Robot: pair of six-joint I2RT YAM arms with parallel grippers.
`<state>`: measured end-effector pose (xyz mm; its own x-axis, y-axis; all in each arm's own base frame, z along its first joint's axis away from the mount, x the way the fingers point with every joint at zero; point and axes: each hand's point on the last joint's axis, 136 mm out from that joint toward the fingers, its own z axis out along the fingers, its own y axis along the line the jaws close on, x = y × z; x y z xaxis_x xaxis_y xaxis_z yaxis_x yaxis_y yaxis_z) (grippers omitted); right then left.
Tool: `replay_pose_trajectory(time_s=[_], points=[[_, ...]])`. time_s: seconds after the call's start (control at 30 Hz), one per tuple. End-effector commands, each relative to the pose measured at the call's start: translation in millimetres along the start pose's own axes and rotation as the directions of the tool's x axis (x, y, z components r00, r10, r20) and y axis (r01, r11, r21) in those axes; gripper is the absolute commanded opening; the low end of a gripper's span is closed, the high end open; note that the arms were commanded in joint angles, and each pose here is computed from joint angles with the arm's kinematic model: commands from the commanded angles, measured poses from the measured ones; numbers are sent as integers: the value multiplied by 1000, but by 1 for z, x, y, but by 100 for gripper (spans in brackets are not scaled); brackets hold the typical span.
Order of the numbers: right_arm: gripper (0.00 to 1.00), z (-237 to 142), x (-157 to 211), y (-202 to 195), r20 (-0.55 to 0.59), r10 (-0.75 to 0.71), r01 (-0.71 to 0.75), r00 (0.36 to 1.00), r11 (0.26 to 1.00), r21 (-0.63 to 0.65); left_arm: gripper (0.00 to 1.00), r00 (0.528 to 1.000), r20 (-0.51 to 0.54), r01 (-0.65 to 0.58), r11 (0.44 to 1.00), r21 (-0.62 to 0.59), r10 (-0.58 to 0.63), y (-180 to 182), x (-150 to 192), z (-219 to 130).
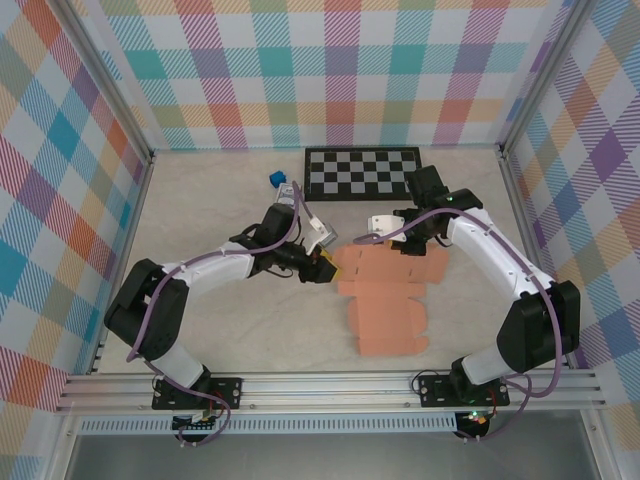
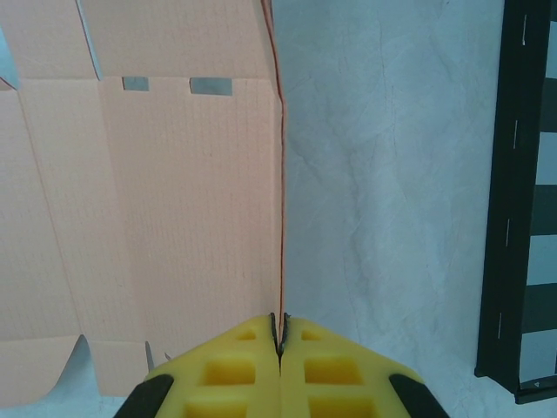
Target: Fold the paper box
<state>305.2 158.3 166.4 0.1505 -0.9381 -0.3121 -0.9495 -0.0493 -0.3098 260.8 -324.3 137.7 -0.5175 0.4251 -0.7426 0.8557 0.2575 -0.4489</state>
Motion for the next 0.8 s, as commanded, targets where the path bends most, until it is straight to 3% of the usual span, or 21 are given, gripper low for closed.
replay_pose_trajectory(time_s=[0.0,0.17,0.23,0.4,0.53,0.63,0.77], points=[[0,-1,-5,3,28,-10,10,1000,1000,-20,12,999,3,-40,998,42,40,-7,-10,1],[6,-2,-6,-3,32,4,-4,999,1000,11,6,998,69,-2,1000,22,1,-4,-26,-1],[18,-2,-7,-16,39,61,-64,997,995,74,6,994,99,48,999,-6,-48,0,-34,-3],[47,-14,-17,-34,136,329,-343,934,935,91,2,955,188,246,967,-67,-230,20,-44,-3],[58,-26,-3,-56,218,451,-499,865,814,296,2,927,238,322,940,-114,-288,33,-47,-4],[68,-48,-4,-59,313,430,-527,847,757,386,2,927,223,335,932,-136,-300,39,-43,-2],[73,-72,-13,-48,372,350,-490,860,768,411,2,917,198,382,906,-179,-348,51,-34,3]])
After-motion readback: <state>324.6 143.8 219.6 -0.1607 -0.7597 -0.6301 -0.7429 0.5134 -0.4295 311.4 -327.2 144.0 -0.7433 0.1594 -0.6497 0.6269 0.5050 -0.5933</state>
